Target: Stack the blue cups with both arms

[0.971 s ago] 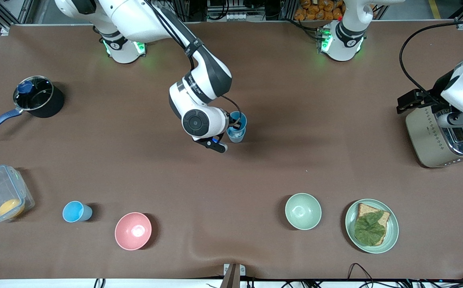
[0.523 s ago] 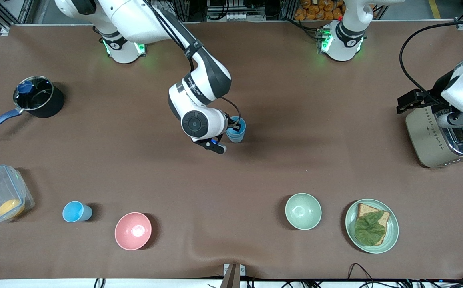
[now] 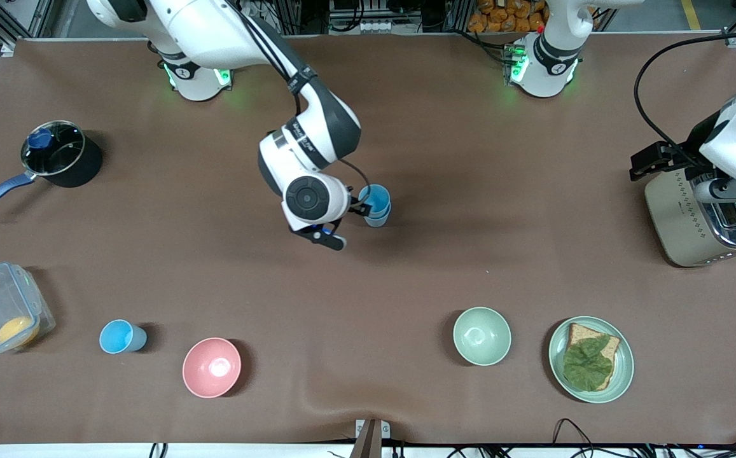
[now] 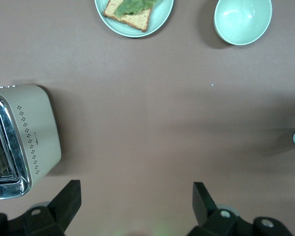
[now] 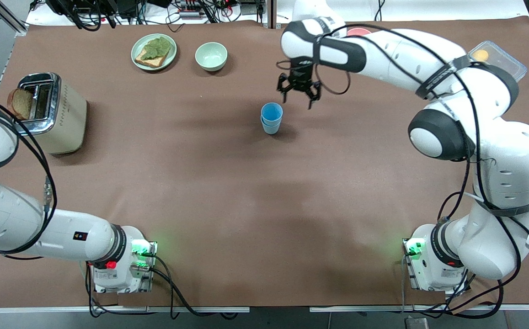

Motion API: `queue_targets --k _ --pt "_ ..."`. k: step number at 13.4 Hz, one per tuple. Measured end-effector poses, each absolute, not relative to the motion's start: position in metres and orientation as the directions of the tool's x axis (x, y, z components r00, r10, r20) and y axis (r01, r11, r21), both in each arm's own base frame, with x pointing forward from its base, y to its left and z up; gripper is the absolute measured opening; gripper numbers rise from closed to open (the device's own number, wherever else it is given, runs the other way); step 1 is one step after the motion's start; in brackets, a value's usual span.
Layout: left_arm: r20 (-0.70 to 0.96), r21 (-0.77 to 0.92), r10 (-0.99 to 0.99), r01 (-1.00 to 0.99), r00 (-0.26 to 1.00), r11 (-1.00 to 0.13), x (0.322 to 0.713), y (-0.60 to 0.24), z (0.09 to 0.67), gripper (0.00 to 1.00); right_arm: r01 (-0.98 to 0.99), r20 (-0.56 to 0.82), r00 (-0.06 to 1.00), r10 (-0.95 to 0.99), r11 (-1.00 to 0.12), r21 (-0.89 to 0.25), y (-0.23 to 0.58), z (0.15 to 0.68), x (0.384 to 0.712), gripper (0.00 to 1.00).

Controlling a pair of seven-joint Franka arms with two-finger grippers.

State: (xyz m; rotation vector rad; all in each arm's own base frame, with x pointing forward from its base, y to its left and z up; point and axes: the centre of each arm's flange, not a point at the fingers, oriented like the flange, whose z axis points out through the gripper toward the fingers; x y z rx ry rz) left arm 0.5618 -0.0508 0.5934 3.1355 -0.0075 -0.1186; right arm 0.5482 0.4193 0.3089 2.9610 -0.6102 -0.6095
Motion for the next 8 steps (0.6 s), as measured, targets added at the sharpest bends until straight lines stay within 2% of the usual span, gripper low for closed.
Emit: queue_targets --k 3,6,8 --pt "-0.060 0.006 -0.012 -0.012 0.998 -1.000 0.562 -0.055 0.601 1.00 -0.350 -0.366 0.842 -0.396 -0.918 0.189 0.320 0.342 0.592 1.00" --pt "-0.055 0.006 -0.005 -0.005 0.998 -1.000 0.563 -0.051 0.603 1.00 -0.250 -0.425 0.860 -0.284 -0.959 0.136 0.172 0.361 0.638 1.00" --pt "-0.050 0.006 0.001 0.001 0.999 -1.000 0.563 -0.048 0.606 1.00 -0.219 -0.431 0.867 -0.249 -0.968 0.119 0.092 0.366 0.651 1.00"
